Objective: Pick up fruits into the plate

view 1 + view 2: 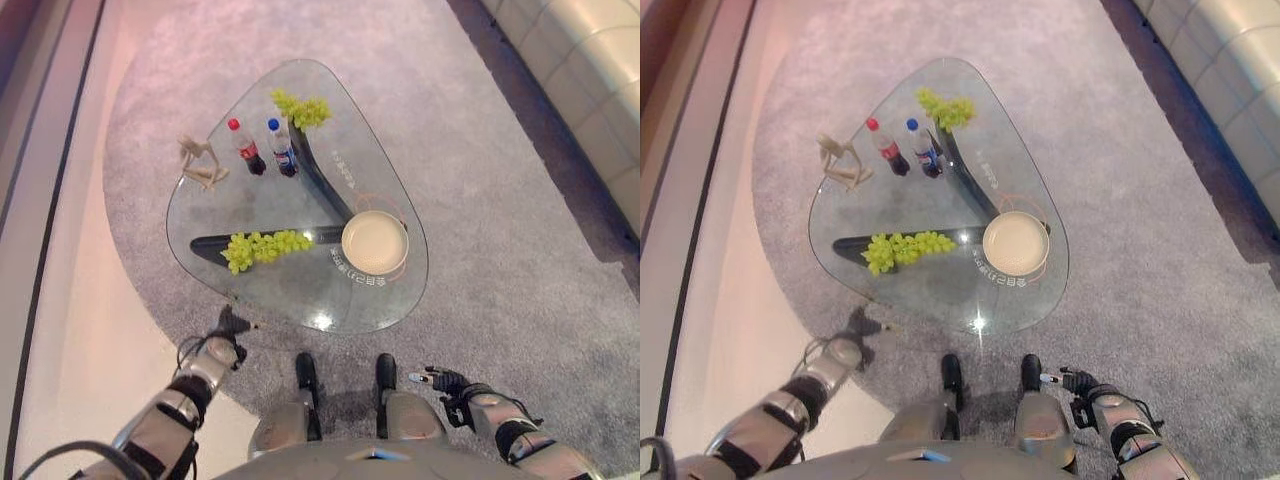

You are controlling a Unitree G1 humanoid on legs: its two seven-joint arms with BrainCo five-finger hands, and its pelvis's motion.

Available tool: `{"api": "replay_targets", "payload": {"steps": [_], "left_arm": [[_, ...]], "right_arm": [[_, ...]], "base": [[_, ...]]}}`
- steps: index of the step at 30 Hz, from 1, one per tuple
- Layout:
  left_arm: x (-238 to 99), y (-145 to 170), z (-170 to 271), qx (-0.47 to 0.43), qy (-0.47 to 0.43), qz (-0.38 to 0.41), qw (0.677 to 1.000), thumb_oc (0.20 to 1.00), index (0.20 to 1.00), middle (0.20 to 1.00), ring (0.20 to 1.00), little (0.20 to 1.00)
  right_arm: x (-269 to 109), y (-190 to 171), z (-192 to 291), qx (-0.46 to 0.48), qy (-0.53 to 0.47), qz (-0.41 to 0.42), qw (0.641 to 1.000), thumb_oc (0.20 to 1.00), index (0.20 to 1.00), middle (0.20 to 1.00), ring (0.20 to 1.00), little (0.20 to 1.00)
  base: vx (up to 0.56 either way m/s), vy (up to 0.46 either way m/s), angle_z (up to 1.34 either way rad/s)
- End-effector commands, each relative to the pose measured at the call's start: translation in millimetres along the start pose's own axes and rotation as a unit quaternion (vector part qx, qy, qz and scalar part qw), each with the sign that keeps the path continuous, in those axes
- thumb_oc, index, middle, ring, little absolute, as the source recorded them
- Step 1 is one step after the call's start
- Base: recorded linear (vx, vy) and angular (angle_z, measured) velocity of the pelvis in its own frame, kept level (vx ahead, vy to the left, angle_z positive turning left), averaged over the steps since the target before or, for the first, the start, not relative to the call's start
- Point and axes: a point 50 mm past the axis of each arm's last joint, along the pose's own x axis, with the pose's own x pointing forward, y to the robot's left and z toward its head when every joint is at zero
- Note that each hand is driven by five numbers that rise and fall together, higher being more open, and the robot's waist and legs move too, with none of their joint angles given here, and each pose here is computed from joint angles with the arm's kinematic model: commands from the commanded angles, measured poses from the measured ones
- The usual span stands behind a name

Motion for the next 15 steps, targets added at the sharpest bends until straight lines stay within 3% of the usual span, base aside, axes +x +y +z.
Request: {"api": "replay_targets", "payload": {"steps": [1,10,15], "left_arm": [[15.9,58.0,25.9,0.060,-0.052,0.099,0.992,1.000,1.000,1.000,1.000,1.000],[25.4,139.5,55.9,0.159,-0.060,0.211,0.963,1.000,1.000,1.000,1.000,1.000],[24.6,184.1,72.4,0.224,-0.035,0.291,0.930,1.000,1.000,1.000,1.000,1.000]], "right_arm": [[1.4,0.4,24.9,0.001,-0.046,0.010,0.999,1.000,1.000,1.000,1.000,1.000],[-0.8,-9.5,45.5,0.033,-0.091,0.002,0.995,1.000,1.000,1.000,1.000,1.000],[-1.7,-8.3,69.4,0.055,-0.130,0.009,0.990,1.000,1.000,1.000,1.000,1.000]], "base": [[-0.10,0.020,-0.12],[-0.07,-0.019,-0.03],[-0.07,-0.038,-0.11]]}}
